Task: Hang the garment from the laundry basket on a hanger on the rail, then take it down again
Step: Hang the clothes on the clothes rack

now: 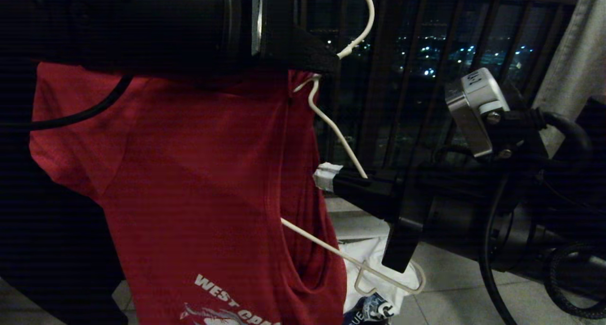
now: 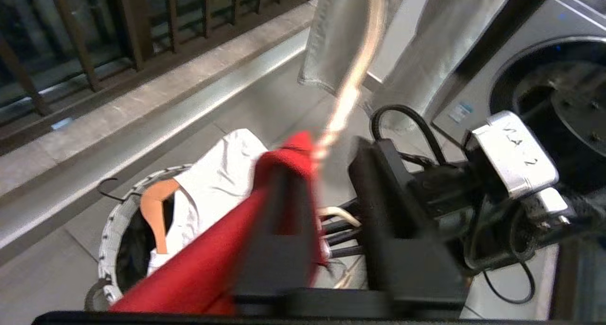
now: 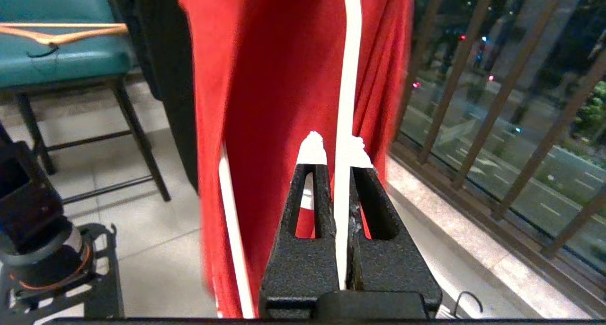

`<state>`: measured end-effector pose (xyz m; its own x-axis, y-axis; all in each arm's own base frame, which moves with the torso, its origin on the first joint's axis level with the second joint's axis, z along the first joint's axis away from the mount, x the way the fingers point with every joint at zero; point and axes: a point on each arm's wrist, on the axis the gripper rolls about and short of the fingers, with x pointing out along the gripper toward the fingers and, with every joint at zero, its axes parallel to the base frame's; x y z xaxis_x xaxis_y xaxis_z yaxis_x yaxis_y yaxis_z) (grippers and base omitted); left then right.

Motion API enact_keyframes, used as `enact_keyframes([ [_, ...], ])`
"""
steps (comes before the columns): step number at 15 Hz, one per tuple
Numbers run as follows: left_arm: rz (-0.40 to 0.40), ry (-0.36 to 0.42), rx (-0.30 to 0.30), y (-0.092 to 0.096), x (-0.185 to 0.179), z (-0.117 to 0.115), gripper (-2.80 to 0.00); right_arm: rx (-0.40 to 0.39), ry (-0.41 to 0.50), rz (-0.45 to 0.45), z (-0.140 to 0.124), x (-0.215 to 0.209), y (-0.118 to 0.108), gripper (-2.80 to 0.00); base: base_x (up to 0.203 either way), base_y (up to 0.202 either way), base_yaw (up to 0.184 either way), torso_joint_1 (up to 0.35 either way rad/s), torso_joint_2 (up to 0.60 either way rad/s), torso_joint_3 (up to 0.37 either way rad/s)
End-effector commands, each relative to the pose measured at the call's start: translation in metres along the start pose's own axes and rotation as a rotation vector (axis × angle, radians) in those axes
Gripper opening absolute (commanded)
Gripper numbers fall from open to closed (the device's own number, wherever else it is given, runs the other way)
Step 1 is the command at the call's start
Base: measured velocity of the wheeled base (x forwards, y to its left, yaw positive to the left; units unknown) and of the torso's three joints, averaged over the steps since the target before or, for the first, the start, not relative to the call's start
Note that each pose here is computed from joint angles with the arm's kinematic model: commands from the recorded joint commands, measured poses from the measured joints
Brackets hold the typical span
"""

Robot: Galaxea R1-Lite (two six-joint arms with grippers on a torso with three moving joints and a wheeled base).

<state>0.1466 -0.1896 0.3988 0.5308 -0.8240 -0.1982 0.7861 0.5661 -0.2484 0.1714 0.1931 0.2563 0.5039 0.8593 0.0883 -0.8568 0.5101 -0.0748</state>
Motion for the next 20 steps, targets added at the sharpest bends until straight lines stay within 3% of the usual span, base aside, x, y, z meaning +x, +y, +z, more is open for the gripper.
enact_keyframes([
  [1, -0.006, 0.003, -0.001, -0.002, -0.004, -0.002, 0.00, -0.002, -0.006, 0.001, 0.001, -0.001, 0.000, -2.80, 0.000, 0.000, 0.000, 0.000, 0.00, 0.000],
  [9, -0.009, -0.043, 0.007, -0.006, -0.022, 0.004, 0.00, -0.003, -0.013, -0.005, 0.003, -0.001, -0.001, -2.80, 0.000, 0.000, 0.000, 0.000, 0.00, 0.000],
  [13, -0.055, -0.088, 0.043, -0.018, -0.044, 0.010, 0.00, -0.004, -0.019, -0.009, 0.005, -0.001, -0.002, -2.80, 0.000, 0.000, 0.000, 0.000, 0.00, 0.000],
  [18, -0.074, -0.085, 0.051, -0.025, -0.038, 0.011, 0.00, -0.007, -0.032, -0.012, 0.009, -0.005, -0.002, -2.80, 0.000, 0.000, 0.000, 0.000, 0.00, 0.000],
  [20, -0.080, -0.072, 0.105, -0.028, -0.036, 0.010, 0.00, -0.008, -0.035, -0.012, 0.010, -0.006, -0.002, -2.80, 0.000, 0.000, 0.000, 0.000, 0.00, 0.000],
])
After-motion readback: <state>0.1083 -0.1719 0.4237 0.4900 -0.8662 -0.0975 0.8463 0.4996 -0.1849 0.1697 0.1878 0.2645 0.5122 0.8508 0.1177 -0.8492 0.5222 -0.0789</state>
